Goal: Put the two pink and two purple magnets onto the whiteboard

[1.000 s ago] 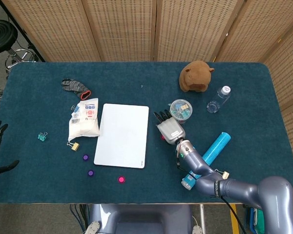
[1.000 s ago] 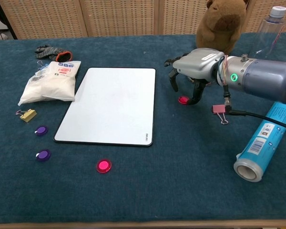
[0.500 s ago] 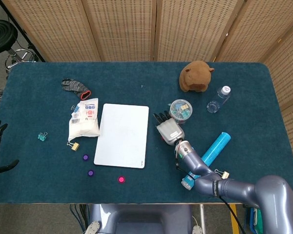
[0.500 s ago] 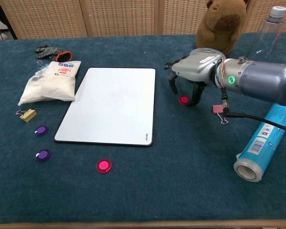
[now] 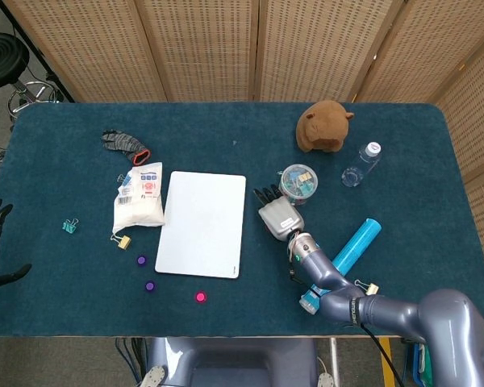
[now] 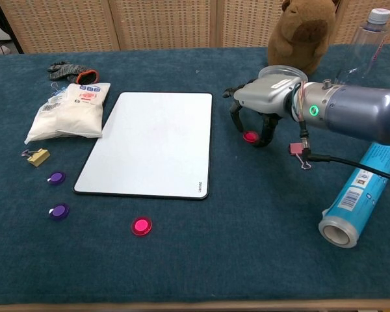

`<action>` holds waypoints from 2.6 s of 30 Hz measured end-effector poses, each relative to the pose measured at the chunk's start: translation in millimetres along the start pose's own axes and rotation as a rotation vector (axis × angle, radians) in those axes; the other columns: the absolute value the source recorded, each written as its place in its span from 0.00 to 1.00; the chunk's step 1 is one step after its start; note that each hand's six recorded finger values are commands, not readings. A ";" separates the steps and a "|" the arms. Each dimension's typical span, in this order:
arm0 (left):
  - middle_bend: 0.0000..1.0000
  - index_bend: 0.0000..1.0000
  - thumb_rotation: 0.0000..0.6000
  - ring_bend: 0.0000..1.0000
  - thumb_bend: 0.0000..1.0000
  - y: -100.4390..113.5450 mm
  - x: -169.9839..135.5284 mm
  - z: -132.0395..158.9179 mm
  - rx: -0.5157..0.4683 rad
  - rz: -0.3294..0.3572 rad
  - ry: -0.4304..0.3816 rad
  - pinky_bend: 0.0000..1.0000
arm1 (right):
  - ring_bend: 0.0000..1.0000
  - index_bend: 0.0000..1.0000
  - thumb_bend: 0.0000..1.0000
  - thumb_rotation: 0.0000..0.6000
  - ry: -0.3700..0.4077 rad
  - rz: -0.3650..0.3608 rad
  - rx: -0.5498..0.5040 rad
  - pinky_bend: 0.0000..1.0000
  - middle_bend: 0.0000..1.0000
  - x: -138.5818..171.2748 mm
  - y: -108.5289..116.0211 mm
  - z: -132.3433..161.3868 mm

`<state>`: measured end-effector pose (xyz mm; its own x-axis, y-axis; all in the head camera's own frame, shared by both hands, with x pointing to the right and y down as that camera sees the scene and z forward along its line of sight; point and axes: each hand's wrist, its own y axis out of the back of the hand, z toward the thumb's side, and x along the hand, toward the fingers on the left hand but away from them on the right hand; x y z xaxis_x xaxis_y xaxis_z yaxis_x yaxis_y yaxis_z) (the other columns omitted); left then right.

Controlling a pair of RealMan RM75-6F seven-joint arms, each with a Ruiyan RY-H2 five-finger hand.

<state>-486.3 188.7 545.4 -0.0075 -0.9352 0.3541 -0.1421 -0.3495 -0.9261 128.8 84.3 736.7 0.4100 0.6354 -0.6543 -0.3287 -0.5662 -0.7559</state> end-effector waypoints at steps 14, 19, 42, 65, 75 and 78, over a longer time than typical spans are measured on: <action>0.00 0.00 1.00 0.00 0.02 1.0 0.4 -1.8 -0.002 0.000 0.003 0.00 | 0.00 0.52 0.31 1.00 -0.008 0.001 -0.001 0.00 0.00 -1.4 -3.4 -0.4; 0.00 0.00 1.00 0.00 0.02 1.1 0.7 -2.0 -0.002 0.000 0.003 0.00 | 0.00 0.53 0.33 1.00 -0.005 -0.017 -0.011 0.00 0.00 -0.4 1.8 0.8; 0.00 0.00 1.00 0.00 0.02 -0.8 -1.0 1.9 -0.012 -0.008 -0.005 0.00 | 0.00 0.54 0.34 1.00 0.186 -0.036 -0.353 0.00 0.00 14.5 48.0 109.2; 0.00 0.00 1.00 0.00 0.02 5.2 0.4 -4.7 -0.022 0.002 0.009 0.00 | 0.00 0.41 0.34 1.00 0.186 0.001 -0.343 0.00 0.00 7.0 32.0 140.5; 0.00 0.00 1.00 0.00 0.02 4.4 0.5 -4.3 -0.018 0.001 0.011 0.00 | 0.00 0.31 0.34 1.00 0.192 -0.023 -0.284 0.00 0.00 11.3 32.7 134.5; 0.00 0.00 1.00 0.00 0.02 3.6 0.4 -4.0 -0.019 -0.005 0.006 0.00 | 0.00 0.31 0.34 1.00 0.194 -0.042 -0.290 0.00 0.00 15.8 39.7 130.6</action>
<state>-490.7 187.3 542.7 -0.0130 -0.9332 0.3592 -0.1611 -0.3525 -0.9218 11.1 140.5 693.3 0.5811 0.5655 -0.5853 -0.0644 -0.6849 -0.7258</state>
